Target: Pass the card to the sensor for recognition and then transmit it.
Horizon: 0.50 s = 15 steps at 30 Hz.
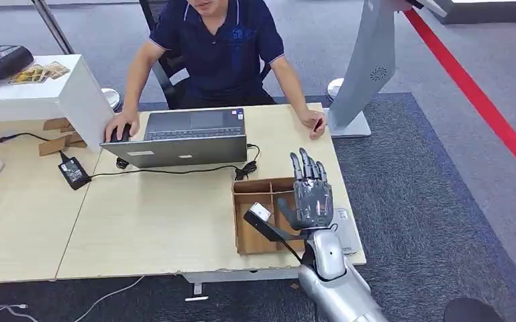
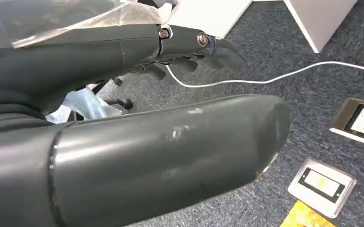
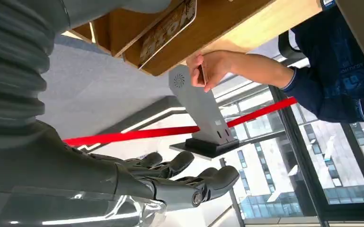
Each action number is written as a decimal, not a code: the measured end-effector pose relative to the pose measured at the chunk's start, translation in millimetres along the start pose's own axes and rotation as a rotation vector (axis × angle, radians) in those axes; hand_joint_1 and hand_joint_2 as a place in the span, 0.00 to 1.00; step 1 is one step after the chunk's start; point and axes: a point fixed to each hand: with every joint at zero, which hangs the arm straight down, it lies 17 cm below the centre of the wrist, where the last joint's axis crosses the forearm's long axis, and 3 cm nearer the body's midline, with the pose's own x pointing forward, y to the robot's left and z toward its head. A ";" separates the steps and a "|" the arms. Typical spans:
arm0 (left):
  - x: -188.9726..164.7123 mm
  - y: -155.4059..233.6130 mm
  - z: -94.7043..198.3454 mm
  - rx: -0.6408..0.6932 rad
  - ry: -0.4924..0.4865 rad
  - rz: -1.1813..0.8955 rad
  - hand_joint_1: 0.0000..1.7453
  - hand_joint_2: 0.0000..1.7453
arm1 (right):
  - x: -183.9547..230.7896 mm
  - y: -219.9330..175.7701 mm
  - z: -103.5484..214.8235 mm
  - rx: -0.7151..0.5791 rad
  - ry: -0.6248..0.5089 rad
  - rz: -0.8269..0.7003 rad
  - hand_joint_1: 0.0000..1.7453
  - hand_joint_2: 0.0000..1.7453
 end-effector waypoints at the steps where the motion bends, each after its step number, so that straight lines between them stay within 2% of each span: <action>1: -0.1 -0.1 0.0 0.000 0.000 0.000 0.00 0.00 | 0.0 0.0 0.0 0.000 0.000 0.000 0.01 1.00; 5: 0.1 0.0 0.0 0.000 0.000 0.000 0.00 0.00 | -0.4 0.5 0.0 0.002 0.001 0.001 0.07 1.00; 15: -0.1 0.0 0.0 0.000 0.001 0.001 0.00 0.00 | -1.6 2.0 0.5 0.006 0.005 -0.001 0.08 1.00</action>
